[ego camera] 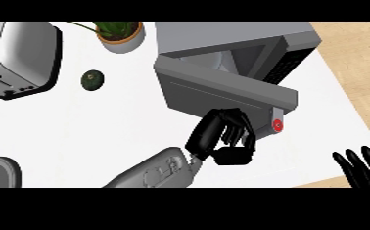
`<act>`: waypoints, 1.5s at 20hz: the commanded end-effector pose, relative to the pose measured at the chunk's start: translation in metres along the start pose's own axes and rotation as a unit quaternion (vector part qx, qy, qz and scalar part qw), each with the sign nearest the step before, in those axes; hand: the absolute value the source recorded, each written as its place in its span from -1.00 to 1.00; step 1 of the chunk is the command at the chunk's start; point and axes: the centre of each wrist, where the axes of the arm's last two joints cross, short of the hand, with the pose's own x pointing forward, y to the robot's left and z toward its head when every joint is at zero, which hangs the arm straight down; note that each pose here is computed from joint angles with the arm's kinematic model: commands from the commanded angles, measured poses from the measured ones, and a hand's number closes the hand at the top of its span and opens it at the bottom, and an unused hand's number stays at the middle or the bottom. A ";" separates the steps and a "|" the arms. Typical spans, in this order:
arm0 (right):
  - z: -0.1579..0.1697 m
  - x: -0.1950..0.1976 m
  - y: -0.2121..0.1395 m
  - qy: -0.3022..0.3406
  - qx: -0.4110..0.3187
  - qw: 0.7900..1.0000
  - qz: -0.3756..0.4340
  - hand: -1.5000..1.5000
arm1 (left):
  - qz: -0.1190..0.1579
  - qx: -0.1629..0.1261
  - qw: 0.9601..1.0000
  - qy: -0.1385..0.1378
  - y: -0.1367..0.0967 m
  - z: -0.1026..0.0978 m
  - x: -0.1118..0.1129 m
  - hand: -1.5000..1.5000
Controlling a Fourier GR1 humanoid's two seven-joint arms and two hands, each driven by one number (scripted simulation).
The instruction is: Pick up the milk, place it into the microwave and close the microwave
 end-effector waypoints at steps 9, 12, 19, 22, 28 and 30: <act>-0.012 0.024 0.005 0.002 0.005 1.000 -0.004 -1.00 | 0.015 0.076 0.997 -0.007 0.030 -0.052 0.017 1.00; -0.016 0.023 0.009 0.008 0.013 1.000 -0.008 -1.00 | 0.037 0.087 0.996 -0.002 0.042 -0.067 0.025 1.00; -0.019 0.035 0.006 0.002 0.015 1.000 0.000 -1.00 | 0.055 0.113 0.992 0.010 0.057 -0.073 0.013 1.00; -0.023 0.038 -0.001 -0.008 0.005 1.000 0.003 -1.00 | 0.072 0.113 0.991 0.003 0.057 -0.075 0.015 1.00; -0.027 0.041 0.000 -0.019 0.017 1.000 -0.006 -1.00 | 0.094 0.145 0.984 0.031 0.061 -0.074 0.009 1.00; -0.029 0.043 0.001 -0.027 0.019 0.999 -0.009 -1.00 | 0.107 0.159 0.981 0.031 0.062 -0.069 0.003 1.00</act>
